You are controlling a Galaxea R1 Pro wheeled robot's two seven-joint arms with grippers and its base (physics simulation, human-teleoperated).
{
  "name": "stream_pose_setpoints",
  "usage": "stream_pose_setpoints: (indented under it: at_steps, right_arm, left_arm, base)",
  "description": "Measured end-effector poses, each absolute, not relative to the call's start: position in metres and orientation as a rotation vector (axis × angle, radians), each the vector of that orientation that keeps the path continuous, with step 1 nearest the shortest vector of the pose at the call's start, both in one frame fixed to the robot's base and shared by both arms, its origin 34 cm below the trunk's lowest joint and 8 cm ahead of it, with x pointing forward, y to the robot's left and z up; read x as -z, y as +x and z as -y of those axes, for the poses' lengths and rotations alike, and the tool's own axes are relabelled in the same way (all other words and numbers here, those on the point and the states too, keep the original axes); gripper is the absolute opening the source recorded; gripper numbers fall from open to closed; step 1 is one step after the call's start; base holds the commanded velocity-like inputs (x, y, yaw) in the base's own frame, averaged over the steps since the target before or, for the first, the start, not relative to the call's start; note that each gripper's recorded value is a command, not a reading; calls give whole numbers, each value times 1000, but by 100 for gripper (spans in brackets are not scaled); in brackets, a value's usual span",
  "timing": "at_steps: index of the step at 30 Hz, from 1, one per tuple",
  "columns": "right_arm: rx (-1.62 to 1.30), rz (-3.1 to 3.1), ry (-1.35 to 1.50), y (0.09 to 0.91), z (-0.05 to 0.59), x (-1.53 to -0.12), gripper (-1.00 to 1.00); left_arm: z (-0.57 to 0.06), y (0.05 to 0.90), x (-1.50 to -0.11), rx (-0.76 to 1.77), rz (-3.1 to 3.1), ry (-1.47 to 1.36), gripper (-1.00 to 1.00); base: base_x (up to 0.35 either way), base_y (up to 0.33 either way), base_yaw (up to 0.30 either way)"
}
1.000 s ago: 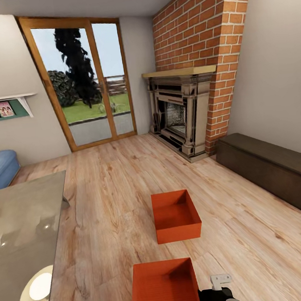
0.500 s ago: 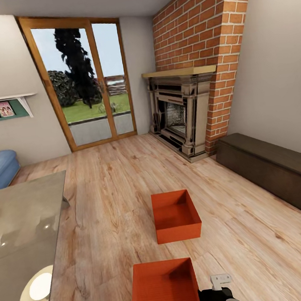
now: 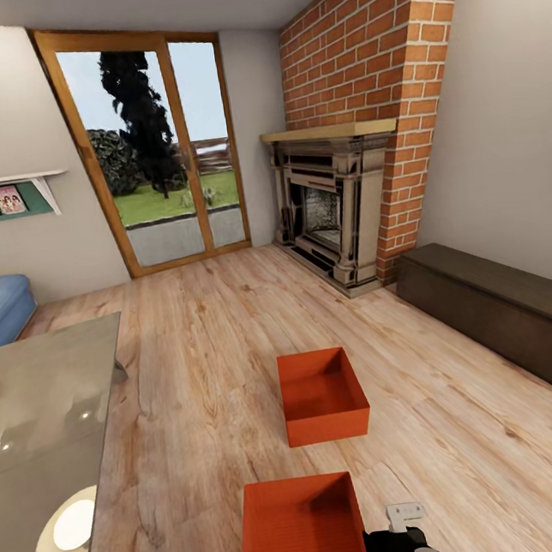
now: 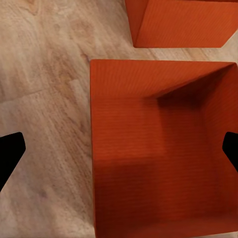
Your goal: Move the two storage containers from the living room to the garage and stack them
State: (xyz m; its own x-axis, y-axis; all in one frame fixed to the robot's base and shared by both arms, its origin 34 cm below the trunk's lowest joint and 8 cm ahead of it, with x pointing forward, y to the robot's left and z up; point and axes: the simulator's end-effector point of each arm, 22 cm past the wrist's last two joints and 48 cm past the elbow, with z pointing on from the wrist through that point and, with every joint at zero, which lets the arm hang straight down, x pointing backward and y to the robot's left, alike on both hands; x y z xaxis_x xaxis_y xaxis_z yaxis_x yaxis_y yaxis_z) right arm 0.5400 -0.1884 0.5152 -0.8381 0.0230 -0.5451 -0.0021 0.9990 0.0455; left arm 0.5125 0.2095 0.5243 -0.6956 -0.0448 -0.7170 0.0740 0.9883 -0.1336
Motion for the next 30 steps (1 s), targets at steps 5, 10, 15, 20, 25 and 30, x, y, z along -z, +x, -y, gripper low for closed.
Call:
stream_pose_setpoints:
  at_steps: [5,10,15,20,25,30]
  right_arm:
    - [-59,-2564,15,540,188,-515,100]
    - [-59,-2564,15,540,188,-515,100]
    - [-59,-2564,15,540,188,-515,100]
    - [-59,-2564,15,540,188,-515,100]
    - [-59,-2564,15,540,188,-515,100]
    - [-59,-2564,15,540,188,-515,100]
  left_arm:
    - [-210,513,-524,193,-2332,20,100]
    - [-211,513,-524,192,-2332,21,100]
    - [-211,513,-524,192,-2332,21,100]
    - [-211,513,-524,192,-2332,21,100]
    - [-211,513,-524,192,-2332,20,100]
    - [-211,512,-524,192,-2332,20,100]
  base:
    - [0,0,0]
    - [0,-26,0]
    - [0,-100,0]
    - [1,-37,0]
    - [52,-129,0]
    - [99,-257,0]
